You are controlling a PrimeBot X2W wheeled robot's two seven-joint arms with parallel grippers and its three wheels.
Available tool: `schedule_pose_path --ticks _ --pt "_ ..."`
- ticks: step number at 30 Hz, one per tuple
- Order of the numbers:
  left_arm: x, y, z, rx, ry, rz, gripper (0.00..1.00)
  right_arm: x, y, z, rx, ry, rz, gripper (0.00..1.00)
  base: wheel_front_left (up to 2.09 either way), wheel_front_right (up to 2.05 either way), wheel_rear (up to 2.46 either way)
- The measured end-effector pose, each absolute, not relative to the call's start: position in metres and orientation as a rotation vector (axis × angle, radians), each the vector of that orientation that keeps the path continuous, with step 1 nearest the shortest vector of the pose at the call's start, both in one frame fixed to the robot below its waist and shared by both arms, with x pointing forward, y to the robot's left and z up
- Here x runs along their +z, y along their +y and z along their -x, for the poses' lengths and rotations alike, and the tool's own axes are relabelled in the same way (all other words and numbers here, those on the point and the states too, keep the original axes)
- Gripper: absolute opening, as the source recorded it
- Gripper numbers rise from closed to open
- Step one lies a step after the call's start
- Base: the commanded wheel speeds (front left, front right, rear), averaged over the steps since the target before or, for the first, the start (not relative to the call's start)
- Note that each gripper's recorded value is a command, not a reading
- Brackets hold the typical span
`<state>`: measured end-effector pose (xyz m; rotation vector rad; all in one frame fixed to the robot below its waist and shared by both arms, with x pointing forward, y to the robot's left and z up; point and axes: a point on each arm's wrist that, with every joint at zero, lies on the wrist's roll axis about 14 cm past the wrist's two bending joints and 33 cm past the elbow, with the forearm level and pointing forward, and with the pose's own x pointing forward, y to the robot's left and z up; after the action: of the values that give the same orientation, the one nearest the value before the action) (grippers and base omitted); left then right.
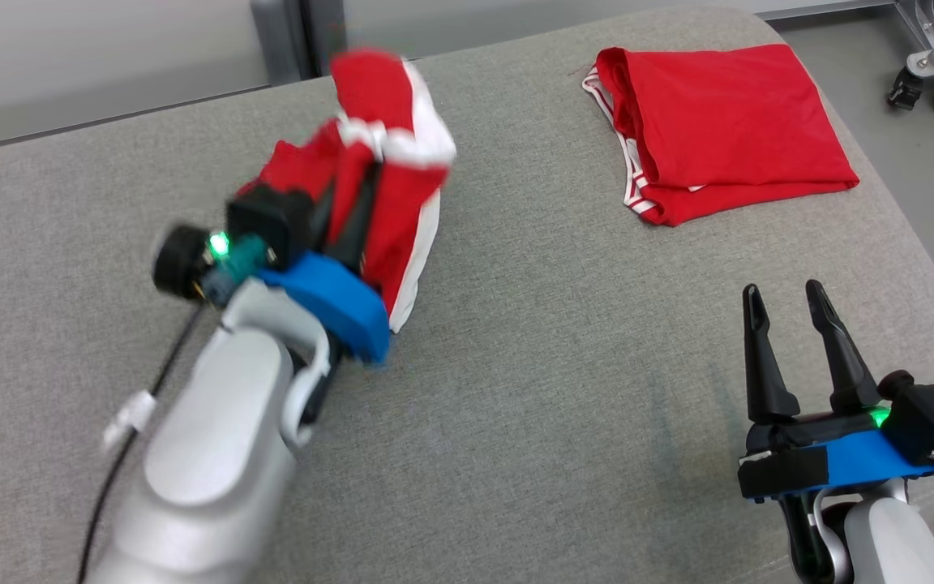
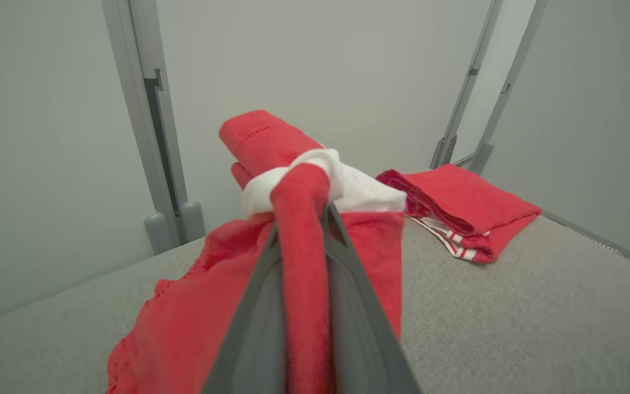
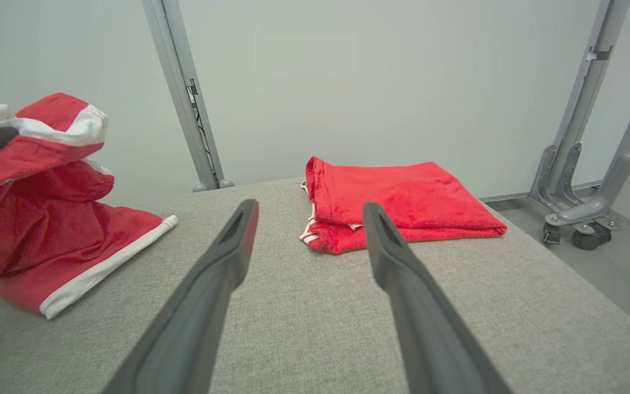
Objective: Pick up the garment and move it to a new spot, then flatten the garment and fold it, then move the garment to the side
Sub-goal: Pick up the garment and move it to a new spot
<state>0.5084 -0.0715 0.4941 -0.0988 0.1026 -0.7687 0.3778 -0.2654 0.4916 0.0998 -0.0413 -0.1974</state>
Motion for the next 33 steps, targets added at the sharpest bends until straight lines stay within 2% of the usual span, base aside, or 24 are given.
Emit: schedule_pose_path --ticks 6,7,8,9,15,19,33 --pt "0.438 -0.077 -0.462 -0.807 0.255 0.104 0.00 0.488 -0.261 -0.380 -0.184 -0.033 -0.109 1.00 0.00 0.00 0.00" --pt "0.431 -0.077 -0.455 -0.817 0.274 0.091 0.23 0.487 -0.260 -0.380 -0.181 -0.031 -0.111 1.00 0.00 0.00 0.00" --pt "0.428 -0.079 -0.451 -0.824 0.282 0.086 0.76 0.487 -0.259 -0.381 -0.178 -0.029 -0.112 1.00 0.00 0.00 0.00" --pt "0.429 -0.079 -0.450 -0.825 0.273 0.090 1.00 0.487 -0.258 -0.381 -0.175 -0.029 -0.113 1.00 0.00 0.00 0.00" --pt "0.464 -0.070 -0.462 -0.768 0.116 0.106 1.00 0.491 -0.252 -0.382 -0.157 -0.042 -0.121 1.00 0.00 0.00 0.00" --pt "0.487 -0.044 -0.474 -0.684 0.026 0.088 1.00 0.493 -0.246 -0.382 -0.141 -0.051 -0.127 1.00 0.00 0.00 0.00" --pt "0.512 0.099 -0.461 -0.295 -0.073 0.025 1.00 0.500 -0.210 -0.393 -0.031 -0.072 -0.126 1.00 0.00 0.00 0.00"
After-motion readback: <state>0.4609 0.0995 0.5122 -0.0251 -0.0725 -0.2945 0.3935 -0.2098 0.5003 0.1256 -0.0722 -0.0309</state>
